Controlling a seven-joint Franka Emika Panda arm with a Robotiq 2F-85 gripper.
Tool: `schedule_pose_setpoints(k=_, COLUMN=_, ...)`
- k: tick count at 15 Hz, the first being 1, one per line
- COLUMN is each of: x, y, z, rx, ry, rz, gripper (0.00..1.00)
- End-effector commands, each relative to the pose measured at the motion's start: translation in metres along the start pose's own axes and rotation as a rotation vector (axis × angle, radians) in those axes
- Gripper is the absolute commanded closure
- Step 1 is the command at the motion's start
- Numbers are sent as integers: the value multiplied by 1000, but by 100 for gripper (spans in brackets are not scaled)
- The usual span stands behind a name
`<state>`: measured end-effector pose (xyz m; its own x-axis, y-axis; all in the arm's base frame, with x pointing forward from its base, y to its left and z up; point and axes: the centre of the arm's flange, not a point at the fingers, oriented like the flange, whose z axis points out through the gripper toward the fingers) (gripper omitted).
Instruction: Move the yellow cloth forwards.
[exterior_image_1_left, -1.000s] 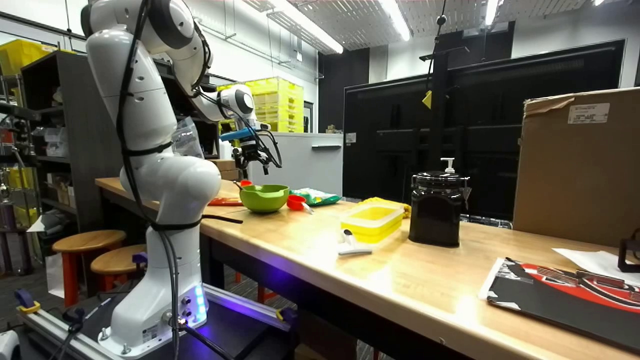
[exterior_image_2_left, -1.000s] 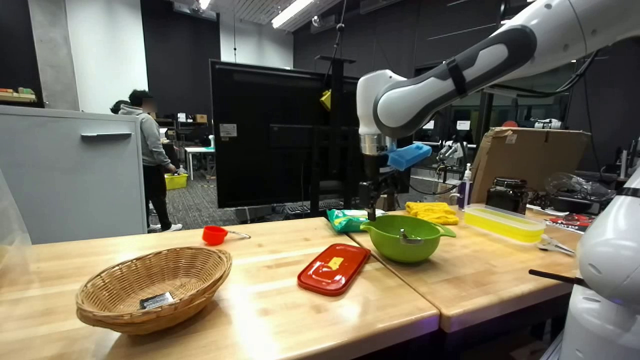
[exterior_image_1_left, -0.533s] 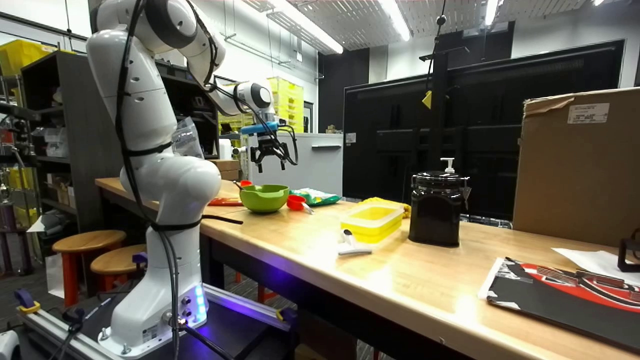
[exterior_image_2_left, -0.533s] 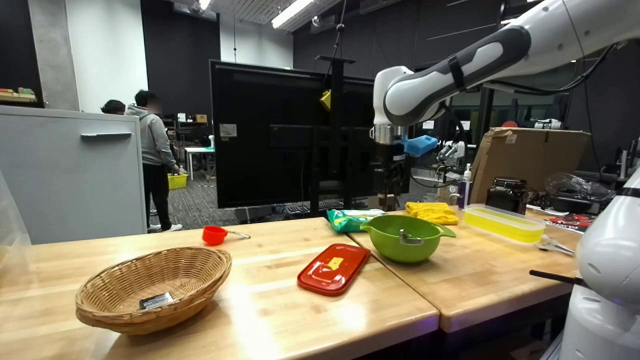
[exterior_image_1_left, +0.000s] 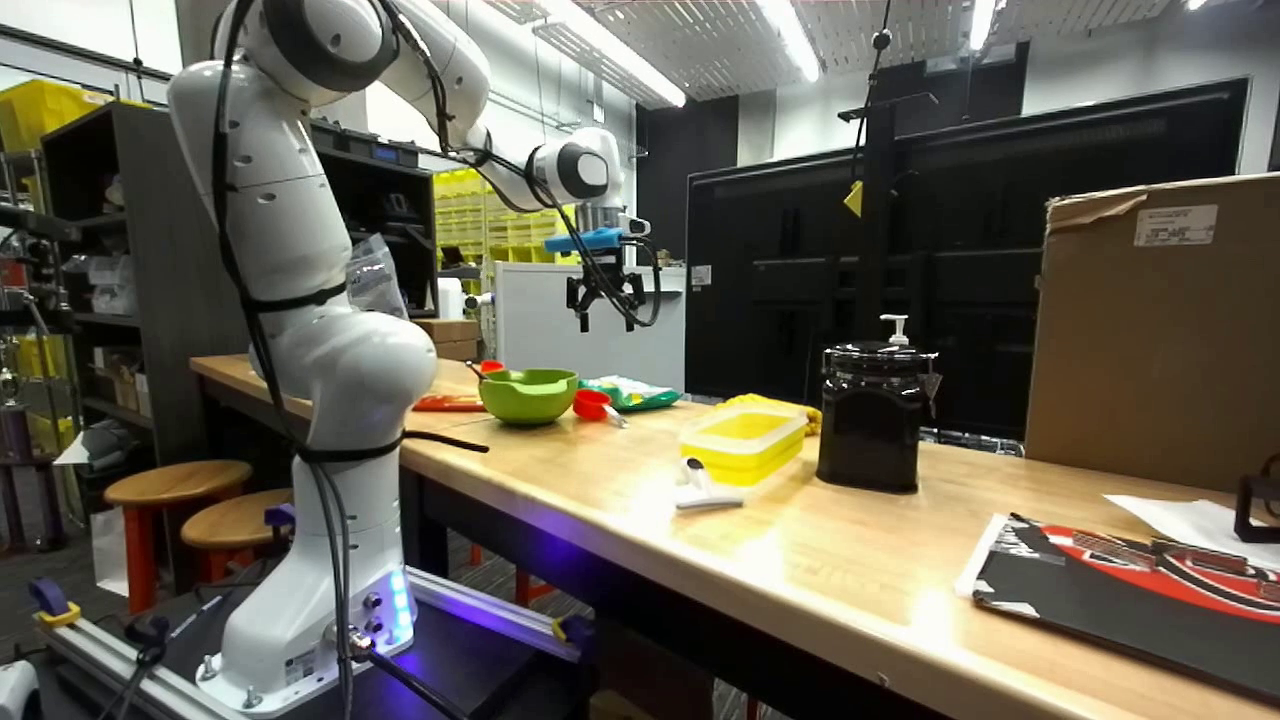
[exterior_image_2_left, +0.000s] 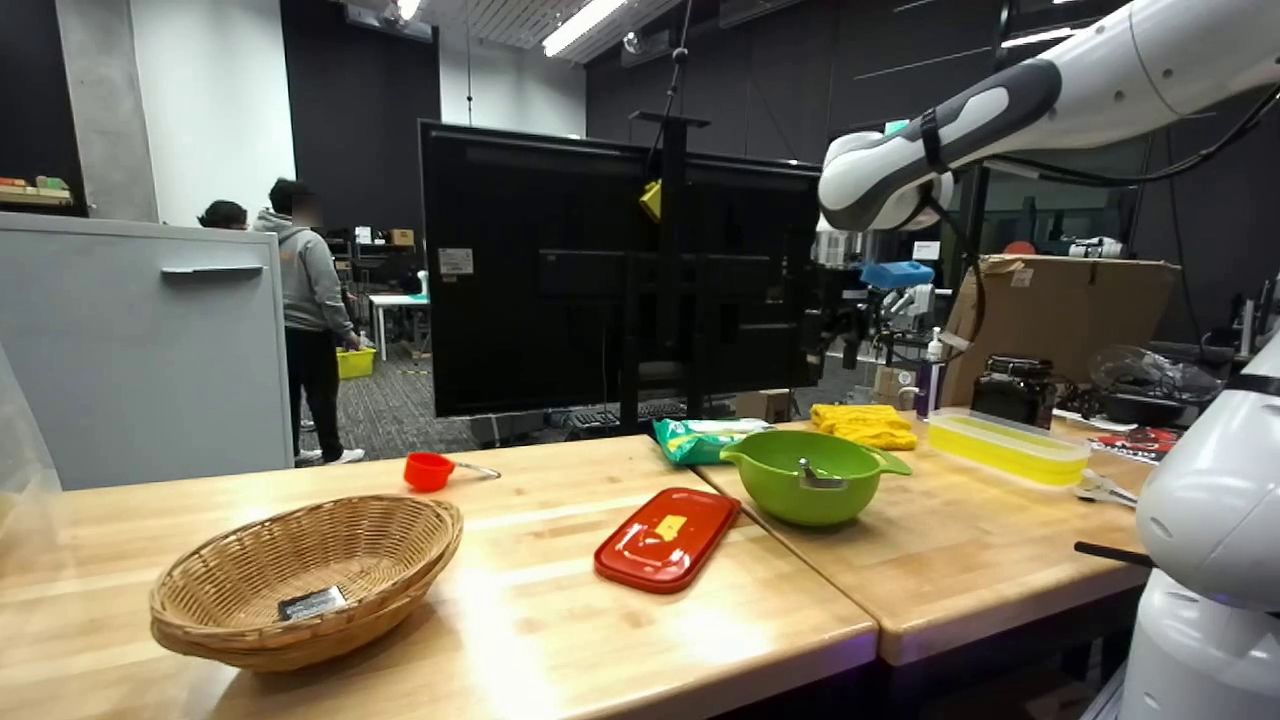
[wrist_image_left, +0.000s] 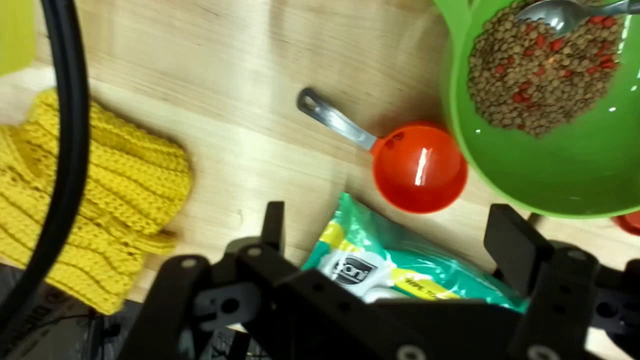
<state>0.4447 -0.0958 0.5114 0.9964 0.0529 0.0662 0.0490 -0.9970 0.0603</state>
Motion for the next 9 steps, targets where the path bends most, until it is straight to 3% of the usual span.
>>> schedule_pose_setpoints(k=1, x=-3, y=16, z=-1, rx=-5, ry=1, rz=31, gripper=0)
schedule_pose_setpoints(k=9, x=2, y=23, z=-1, rx=-11, ry=-10, rz=4, gripper=0)
